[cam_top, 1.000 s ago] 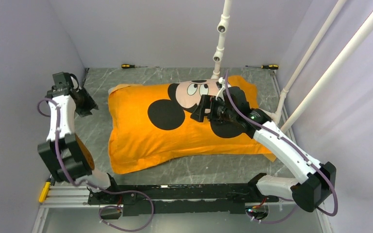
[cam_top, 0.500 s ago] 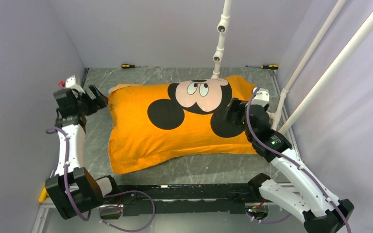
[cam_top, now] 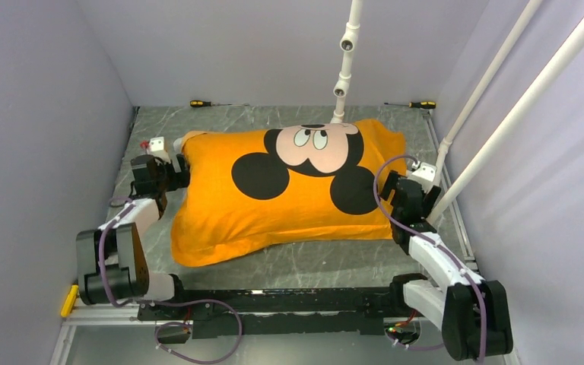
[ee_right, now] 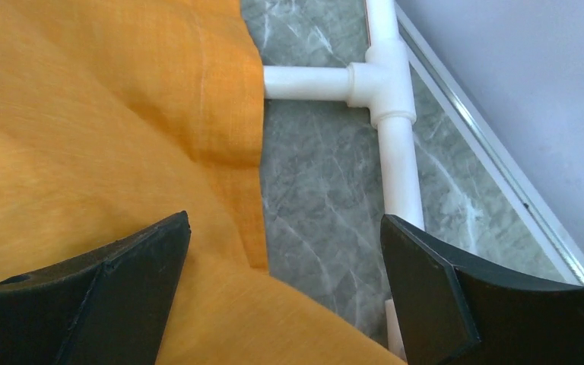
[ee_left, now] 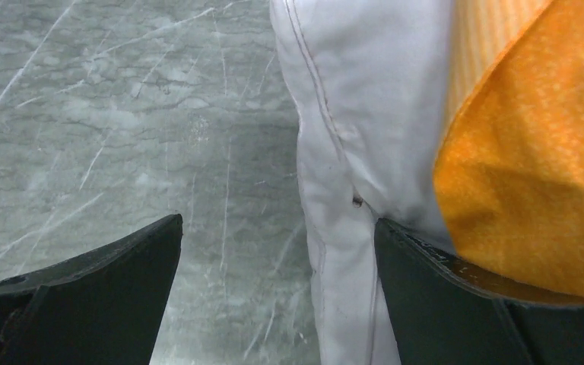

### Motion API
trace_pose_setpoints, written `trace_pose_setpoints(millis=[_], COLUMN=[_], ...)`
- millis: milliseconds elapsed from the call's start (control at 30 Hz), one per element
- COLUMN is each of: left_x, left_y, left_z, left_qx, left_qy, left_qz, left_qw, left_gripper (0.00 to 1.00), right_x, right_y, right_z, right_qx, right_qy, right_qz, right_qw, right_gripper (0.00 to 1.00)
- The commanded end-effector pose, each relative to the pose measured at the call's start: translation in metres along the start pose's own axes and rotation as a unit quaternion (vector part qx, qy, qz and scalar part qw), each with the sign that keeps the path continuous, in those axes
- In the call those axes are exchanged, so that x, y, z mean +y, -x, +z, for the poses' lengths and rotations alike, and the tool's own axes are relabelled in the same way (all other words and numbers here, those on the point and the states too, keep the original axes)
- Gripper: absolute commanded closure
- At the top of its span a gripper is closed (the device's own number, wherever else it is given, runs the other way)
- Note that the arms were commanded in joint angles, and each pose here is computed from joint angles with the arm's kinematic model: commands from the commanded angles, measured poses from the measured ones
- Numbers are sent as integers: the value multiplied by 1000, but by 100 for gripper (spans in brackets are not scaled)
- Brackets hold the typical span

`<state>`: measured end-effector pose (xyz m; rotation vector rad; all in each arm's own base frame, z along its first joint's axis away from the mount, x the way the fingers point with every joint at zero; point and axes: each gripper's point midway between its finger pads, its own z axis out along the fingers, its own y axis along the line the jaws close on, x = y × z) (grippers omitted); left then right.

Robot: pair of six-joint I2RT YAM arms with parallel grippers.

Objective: Put the pillow into the pillowcase
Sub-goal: Reset both arms

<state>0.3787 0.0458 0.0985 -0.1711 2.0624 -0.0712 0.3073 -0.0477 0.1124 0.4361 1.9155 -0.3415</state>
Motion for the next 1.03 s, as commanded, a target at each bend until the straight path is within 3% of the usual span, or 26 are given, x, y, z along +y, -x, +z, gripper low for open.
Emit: trace_pose_setpoints(millis=[0, 100, 233, 300, 367, 400, 433, 467, 567, 1000], left_x=[9, -6, -31, -21, -13, -14, -11, -7, -12, -12], left_y=[-23, -24, -22, -39, -26, -27, -32, -29, -31, -32], left_z=[22, 33, 44, 34, 31, 32, 36, 40, 36, 38], left_qx=[-5, -35, -68, -86, -145, -126, -105, -114, -110, -103], left_qy=[48, 22, -23, 4, 29, 30, 38, 49, 34, 35], left_qz=[21, 35, 111, 88, 81, 78, 62, 62, 67, 66], left_qw=[999, 999, 991, 992, 986, 989, 992, 990, 991, 992], left_gripper=[1, 1, 1, 1, 1, 1, 1, 1, 1, 1], right_x=[7, 7, 20, 25, 28, 34, 38, 45, 44, 42], right_y=[0, -4, 14, 22, 10, 16, 18, 4, 1, 4], right_z=[17, 30, 31, 27, 29, 30, 32, 41, 51, 51], right_qx=[-60, -58, -121, -161, -175, -204, -202, -151, -128, -136], right_qy=[25, 7, 48, 73, 93, 102, 99, 108, 106, 104], right_qz=[9, 10, 3, 12, 19, 6, -6, -25, -9, -5], right_qw=[998, 998, 992, 984, 980, 974, 974, 982, 986, 985], right_gripper=[0, 0, 0, 0, 0, 0, 0, 0, 0, 0])
